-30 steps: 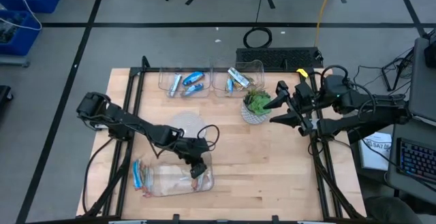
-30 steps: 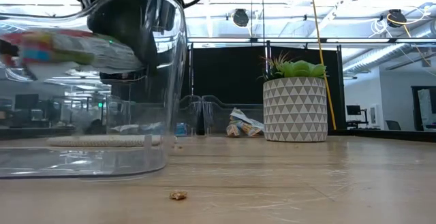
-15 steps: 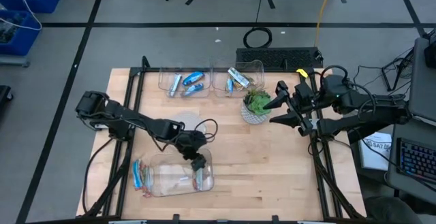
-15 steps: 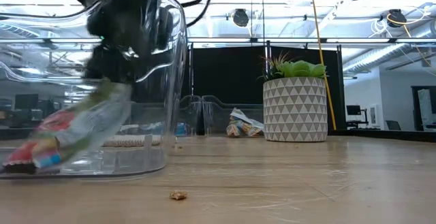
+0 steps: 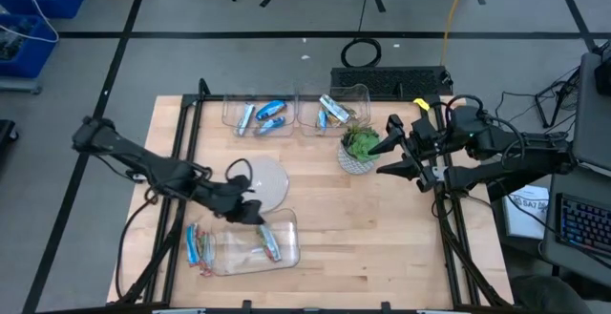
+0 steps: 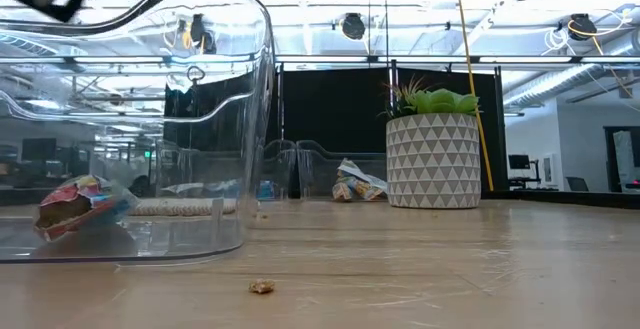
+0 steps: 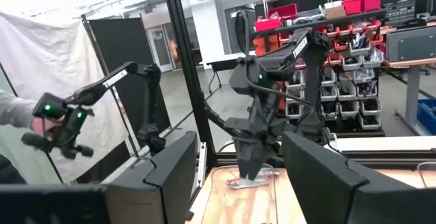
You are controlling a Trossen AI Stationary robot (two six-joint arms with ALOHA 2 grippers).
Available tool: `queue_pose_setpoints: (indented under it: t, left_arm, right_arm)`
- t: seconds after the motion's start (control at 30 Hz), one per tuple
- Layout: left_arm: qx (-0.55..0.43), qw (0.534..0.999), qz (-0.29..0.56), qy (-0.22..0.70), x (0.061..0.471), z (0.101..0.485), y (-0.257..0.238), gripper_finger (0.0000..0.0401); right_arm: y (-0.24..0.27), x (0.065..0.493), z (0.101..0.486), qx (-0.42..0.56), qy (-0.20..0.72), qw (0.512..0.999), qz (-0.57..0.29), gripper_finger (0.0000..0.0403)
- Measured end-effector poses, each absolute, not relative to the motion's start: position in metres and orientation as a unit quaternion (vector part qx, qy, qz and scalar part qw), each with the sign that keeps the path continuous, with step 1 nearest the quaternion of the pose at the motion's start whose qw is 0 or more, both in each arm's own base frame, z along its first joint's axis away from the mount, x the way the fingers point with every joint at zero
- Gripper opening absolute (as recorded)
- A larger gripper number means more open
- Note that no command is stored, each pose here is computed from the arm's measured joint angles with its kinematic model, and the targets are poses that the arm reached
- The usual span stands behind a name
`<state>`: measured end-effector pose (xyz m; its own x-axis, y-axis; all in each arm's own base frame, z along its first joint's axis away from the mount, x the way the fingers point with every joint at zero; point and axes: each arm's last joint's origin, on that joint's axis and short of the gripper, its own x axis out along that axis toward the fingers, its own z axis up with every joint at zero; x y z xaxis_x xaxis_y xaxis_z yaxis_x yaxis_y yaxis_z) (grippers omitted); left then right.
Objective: Pick and place Granola Bars by type
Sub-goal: Put the red granola bar into the bottom transparent bin
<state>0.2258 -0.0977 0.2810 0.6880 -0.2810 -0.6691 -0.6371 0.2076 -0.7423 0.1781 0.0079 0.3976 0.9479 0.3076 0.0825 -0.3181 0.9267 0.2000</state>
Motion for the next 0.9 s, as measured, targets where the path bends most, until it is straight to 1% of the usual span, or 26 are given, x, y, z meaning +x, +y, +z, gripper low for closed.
queue_pose_setpoints:
  t: [0.1, 0.27, 0.4, 0.47, 0.57, 0.67, 0.8, 0.9]
  left_arm:
    - [-0.638, 0.633, 0.159, 0.408, 0.207, 0.283, -0.1, 0.0165]
    - [-0.655, 0.56, 0.167, 0.479, 0.178, 0.289, -0.104, 0.0154]
    - [-0.653, 0.531, 0.166, 0.514, 0.158, 0.295, -0.101, 0.0154]
    - [-0.647, 0.512, 0.185, 0.533, 0.146, 0.295, -0.098, 0.0153]
    - [-0.633, 0.483, 0.234, 0.558, 0.13, 0.293, -0.092, 0.0151]
    - [-0.609, 0.467, 0.3, 0.566, 0.117, 0.288, -0.085, 0.0153]
    - [-0.578, 0.45, 0.404, 0.548, 0.108, 0.281, -0.077, 0.0151]
    - [-0.567, 0.447, 0.469, 0.509, 0.109, 0.276, -0.075, 0.0147]
  right_arm:
    - [0.008, 0.178, 0.398, 0.103, -0.025, 0.981, 0.159, 0.0208]
    - [0.008, 0.178, 0.398, 0.106, -0.025, 0.981, 0.16, 0.0208]
    - [0.008, 0.178, 0.398, 0.106, -0.025, 0.981, 0.159, 0.0208]
    - [0.008, 0.178, 0.397, 0.107, -0.025, 0.981, 0.157, 0.0208]
    - [0.008, 0.18, 0.397, 0.107, -0.023, 0.982, 0.157, 0.0208]
    - [0.008, 0.181, 0.396, 0.106, -0.02, 0.982, 0.156, 0.0208]
    - [0.008, 0.183, 0.395, 0.106, -0.018, 0.982, 0.156, 0.0208]
    - [0.008, 0.183, 0.395, 0.105, -0.019, 0.982, 0.157, 0.0208]
